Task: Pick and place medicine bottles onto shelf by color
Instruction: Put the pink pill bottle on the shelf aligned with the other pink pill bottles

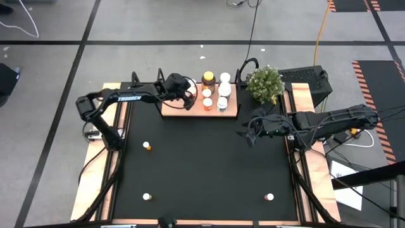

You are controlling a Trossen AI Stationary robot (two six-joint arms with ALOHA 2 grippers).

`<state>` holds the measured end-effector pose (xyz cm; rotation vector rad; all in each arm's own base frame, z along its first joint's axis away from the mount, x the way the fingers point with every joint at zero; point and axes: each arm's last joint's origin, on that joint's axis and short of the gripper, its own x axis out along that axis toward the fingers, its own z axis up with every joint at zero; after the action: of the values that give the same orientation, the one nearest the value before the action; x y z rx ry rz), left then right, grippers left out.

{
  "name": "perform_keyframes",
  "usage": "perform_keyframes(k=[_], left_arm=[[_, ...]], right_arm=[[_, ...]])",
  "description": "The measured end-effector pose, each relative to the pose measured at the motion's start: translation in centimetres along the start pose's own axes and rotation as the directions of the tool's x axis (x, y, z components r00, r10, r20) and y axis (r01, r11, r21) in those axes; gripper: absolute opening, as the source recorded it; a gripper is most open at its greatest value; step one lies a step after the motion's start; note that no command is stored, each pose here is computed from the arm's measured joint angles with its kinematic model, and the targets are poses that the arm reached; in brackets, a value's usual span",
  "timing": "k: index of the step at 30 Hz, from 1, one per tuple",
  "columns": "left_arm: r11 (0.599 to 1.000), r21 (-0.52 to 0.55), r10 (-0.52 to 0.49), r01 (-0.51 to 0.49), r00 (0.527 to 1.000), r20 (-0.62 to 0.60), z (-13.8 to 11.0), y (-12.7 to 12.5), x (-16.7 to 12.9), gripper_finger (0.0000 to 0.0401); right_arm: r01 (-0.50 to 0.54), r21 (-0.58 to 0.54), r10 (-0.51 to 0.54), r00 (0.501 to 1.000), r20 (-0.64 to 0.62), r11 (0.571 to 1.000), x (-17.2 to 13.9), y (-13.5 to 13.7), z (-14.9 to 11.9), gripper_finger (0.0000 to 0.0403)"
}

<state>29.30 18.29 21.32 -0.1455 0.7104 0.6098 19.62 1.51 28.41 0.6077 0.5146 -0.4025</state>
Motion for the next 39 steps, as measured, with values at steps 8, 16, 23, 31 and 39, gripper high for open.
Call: perform_keyframes(k=[8, 16, 23, 31, 39], left_arm=[[0.997, 0.058, -0.047, 0.045, 0.999, 0.025, 1.2, -1.1, -6.3, 0.0376], [0.968, 0.180, -0.167, 0.173, 0.985, -0.050, -0.1, -4.4, -13.2, 0.0376], [0.939, 0.195, -0.287, 0.282, 0.958, -0.004, -0.8, -6.4, -17.8, 0.0376], [0.927, 0.125, -0.352, 0.354, 0.935, -0.039, -1.9, -7.8, -19.7, 0.0376], [0.882, 0.162, -0.423, 0.443, 0.894, -0.146, -3.4, -9.8, -20.8, 0.0354]], right_arm=[[0.025, 0.294, 0.002, 0.996, -0.091, 0.955, 1.4, -1.2, -2.0, 0.0270], [0.061, 0.484, -0.066, 0.998, -0.008, 0.873, 2.1, -0.6, -3.8, 0.0245], [0.042, 0.432, -0.051, 0.999, 0.009, 0.901, 4.1, 3.6, -3.2, 0.0191], [0.092, 0.227, -0.089, 0.996, -0.026, 0.969, 8.4, 10.3, -2.8, 0.0152], [0.015, -0.029, -0.023, 0.954, -0.297, 0.999, 5.4, 14.2, -2.5, 0.0093]])
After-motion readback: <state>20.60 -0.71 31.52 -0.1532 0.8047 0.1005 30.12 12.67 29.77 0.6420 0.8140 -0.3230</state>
